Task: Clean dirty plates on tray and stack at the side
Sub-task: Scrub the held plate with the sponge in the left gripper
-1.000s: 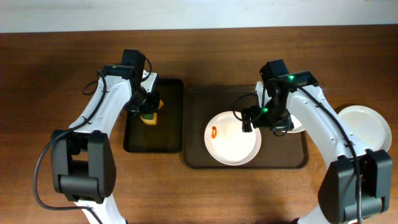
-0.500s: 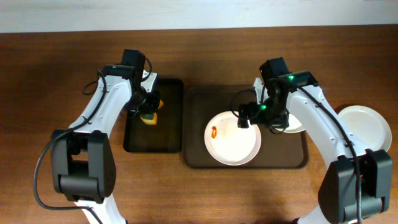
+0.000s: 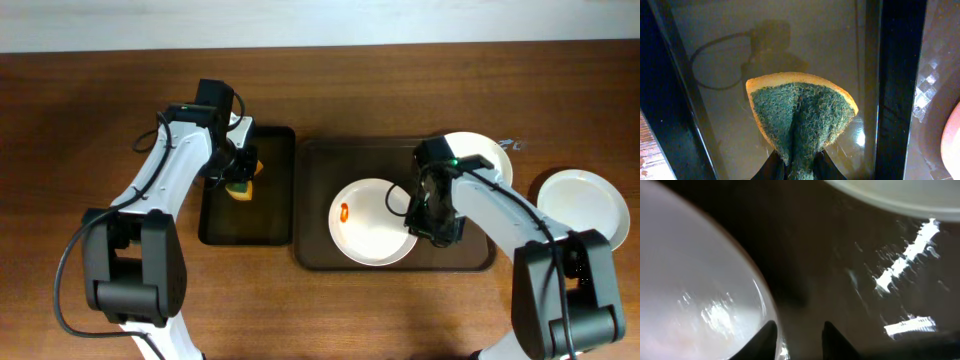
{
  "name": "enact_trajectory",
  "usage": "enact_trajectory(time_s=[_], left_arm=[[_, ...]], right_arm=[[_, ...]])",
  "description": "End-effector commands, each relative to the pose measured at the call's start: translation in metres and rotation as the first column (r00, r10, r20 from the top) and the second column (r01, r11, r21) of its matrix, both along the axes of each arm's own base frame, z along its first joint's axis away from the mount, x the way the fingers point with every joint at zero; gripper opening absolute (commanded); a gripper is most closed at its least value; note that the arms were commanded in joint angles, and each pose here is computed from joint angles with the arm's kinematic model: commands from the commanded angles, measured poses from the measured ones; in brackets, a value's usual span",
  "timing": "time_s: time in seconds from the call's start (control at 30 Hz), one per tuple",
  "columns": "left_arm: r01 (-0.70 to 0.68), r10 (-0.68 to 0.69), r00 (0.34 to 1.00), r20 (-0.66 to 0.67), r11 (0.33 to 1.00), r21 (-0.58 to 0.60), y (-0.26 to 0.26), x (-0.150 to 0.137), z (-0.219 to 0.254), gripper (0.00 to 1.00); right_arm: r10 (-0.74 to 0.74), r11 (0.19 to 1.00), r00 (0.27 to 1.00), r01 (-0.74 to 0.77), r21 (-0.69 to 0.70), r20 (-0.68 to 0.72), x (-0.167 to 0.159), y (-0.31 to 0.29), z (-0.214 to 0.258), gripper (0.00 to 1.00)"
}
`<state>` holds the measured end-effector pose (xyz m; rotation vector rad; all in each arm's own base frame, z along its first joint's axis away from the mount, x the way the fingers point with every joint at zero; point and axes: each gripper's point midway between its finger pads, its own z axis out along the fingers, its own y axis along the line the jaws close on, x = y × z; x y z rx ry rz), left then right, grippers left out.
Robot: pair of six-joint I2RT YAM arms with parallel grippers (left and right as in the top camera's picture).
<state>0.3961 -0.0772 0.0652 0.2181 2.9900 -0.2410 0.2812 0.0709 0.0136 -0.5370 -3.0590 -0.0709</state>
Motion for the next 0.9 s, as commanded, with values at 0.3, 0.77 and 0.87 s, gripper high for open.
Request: enact_trajectory(time_s=[0.3, 0.77, 0.87], left_arm=[[0.046, -0.042, 0.985, 0.166, 0.999, -0.017, -0.02, 0.034, 0.019, 0.0], [0.384, -0.36, 0.898, 0.254, 0.922, -0.051, -0.173, -0.001, 0.019, 0.0], [0.414, -0.397, 0.894, 0.207, 0.909, -0.049, -0.187, -0.01, -0.007, 0.0]], right_arm=[[-0.013, 0.994, 1.0, 0.011, 0.11, 0.017, -0.005, 0.02, -0.018, 0.04], [-0.015, 0.99, 1.0, 0.016, 0.137, -0.008, -0.01, 0.024, -0.018, 0.04], [-0.015, 0.99, 1.0, 0.016, 0.137, -0.007, -0.01, 0.024, -0.018, 0.04]])
